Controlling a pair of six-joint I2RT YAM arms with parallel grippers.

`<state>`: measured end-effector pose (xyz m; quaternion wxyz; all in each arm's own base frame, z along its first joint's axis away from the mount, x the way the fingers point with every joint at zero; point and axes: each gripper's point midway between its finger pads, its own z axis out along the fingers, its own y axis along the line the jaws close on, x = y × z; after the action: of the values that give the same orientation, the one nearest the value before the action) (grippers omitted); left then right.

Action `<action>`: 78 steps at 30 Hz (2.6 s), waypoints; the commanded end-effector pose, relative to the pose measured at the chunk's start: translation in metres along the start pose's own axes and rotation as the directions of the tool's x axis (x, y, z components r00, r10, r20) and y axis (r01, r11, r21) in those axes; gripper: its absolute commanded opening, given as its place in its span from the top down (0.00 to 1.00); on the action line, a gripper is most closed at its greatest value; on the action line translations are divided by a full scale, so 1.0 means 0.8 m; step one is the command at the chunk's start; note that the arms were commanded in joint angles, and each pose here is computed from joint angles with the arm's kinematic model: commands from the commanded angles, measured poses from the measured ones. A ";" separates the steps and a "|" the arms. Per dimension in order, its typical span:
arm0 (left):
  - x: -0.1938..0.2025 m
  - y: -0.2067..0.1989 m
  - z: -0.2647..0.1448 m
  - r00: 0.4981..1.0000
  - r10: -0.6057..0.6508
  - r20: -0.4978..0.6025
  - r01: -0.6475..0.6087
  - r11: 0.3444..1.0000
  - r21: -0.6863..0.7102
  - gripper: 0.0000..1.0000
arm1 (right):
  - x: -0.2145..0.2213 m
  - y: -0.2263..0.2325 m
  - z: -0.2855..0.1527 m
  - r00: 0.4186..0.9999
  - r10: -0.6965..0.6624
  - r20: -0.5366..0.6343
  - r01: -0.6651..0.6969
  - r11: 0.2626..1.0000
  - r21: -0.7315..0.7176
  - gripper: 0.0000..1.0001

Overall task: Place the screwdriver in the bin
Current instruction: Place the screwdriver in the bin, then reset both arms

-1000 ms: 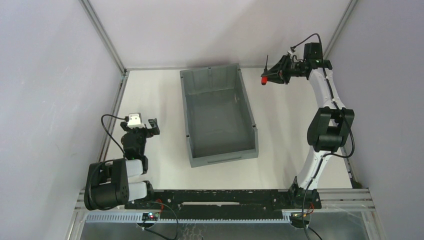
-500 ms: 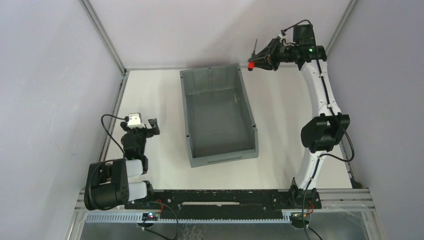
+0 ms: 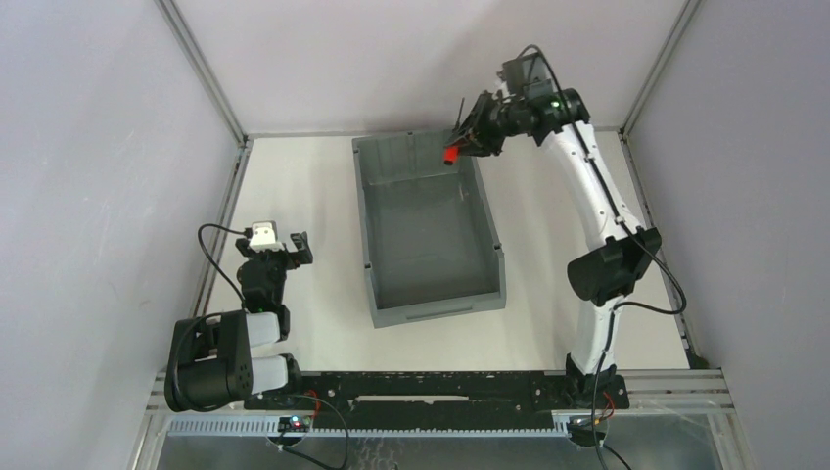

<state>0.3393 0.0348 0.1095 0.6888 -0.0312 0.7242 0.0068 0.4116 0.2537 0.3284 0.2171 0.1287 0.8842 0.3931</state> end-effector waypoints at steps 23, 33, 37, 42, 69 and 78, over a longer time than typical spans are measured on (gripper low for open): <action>-0.038 -0.003 0.011 0.996 0.002 0.092 -0.003 1.000 0.008 0.00 | 0.153 -0.167 0.195 0.943 -0.199 -0.267 0.316 0.786 0.532 1.00; -0.038 -0.003 0.011 0.996 0.002 0.093 -0.003 1.000 0.008 0.00 | 0.169 -0.228 0.227 0.928 -0.189 -0.321 0.351 0.730 0.586 1.00; -0.038 -0.003 0.011 0.996 0.002 0.092 -0.003 1.000 0.008 0.00 | 0.172 -0.241 0.237 0.928 -0.164 -0.334 0.341 0.732 0.590 1.00; -0.038 -0.003 0.011 0.996 0.003 0.093 -0.004 1.000 0.008 0.00 | 0.176 -0.248 0.241 0.928 -0.143 -0.344 0.334 0.731 0.596 0.98; -0.038 -0.003 0.011 0.996 0.002 0.092 -0.003 1.000 0.008 0.00 | 0.141 -0.157 0.181 0.927 -0.278 -0.253 0.369 0.799 0.474 0.25; -0.038 -0.002 0.011 0.996 0.003 0.092 -0.003 1.000 0.008 0.00 | 0.104 -0.077 0.117 0.889 -0.443 -0.120 0.455 0.818 0.352 0.00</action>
<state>0.3393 0.0348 0.1095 0.6888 -0.0312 0.7242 0.0068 0.3759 0.3075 0.1417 0.1866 -0.0168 0.9742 0.1257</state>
